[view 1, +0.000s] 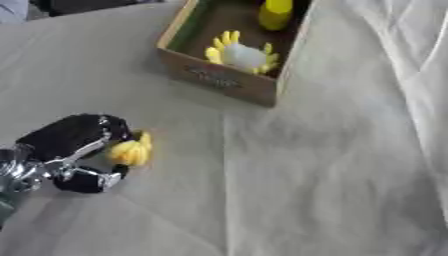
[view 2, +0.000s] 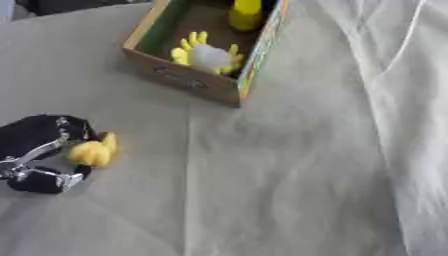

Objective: Pick up objects on the table and place them in the box.

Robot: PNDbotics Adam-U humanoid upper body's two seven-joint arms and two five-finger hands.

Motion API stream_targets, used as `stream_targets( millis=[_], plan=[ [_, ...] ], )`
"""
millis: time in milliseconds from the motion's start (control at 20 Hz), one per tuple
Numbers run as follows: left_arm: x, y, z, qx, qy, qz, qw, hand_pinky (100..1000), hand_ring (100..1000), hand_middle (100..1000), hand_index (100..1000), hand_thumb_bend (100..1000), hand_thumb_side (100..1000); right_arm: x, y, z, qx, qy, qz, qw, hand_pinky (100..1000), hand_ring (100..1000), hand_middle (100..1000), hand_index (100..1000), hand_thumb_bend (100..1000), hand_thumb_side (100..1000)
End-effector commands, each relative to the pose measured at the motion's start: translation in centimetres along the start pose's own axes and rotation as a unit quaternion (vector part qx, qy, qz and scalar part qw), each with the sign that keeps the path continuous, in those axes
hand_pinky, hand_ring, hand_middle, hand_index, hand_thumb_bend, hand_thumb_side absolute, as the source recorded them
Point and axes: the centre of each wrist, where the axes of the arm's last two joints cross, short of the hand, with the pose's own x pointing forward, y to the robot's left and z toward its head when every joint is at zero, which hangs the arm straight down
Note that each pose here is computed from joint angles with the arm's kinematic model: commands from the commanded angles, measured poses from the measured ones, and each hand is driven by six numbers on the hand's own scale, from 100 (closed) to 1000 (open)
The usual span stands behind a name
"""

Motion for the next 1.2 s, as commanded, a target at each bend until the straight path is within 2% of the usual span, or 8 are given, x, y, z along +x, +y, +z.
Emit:
stream_targets(
  millis=[50, 350, 700, 1000, 1200],
  plan=[
    [-0.1, 1.9, 0.4, 0.052, 0.008, -0.022, 0.998, 587, 628, 565, 671, 100, 186, 0.6, -0.2, -0.6, 0.007, -0.012, 0.003, 1.0, 893, 1000, 667, 866, 100, 588],
    [2.1, 7.0, 1.6, 0.154, -0.026, -0.061, 0.986, 575, 615, 550, 653, 100, 155, 0.7, -0.4, -0.4, 0.005, -0.01, 0.009, 1.0, 893, 1000, 668, 866, 100, 588],
    [3.3, 13.1, 0.9, 0.245, -0.069, -0.094, 0.962, 597, 618, 557, 659, 100, 123, 0.7, -0.8, 0.0, -0.001, -0.006, 0.02, 1.0, 893, 1000, 669, 866, 100, 589],
    [2.2, 17.2, -3.2, 0.306, -0.06, -0.076, 0.947, 594, 614, 556, 660, 100, 101, 0.7, -0.4, -0.4, -0.001, -0.015, 0.011, 1.0, 893, 1000, 669, 866, 100, 591],
    [1.1, 18.7, -6.7, 0.344, -0.029, -0.073, 0.936, 592, 614, 556, 659, 100, 100, 0.6, 0.1, -1.1, 0.001, -0.027, -0.005, 1.0, 894, 1000, 669, 866, 100, 591]
  ],
)
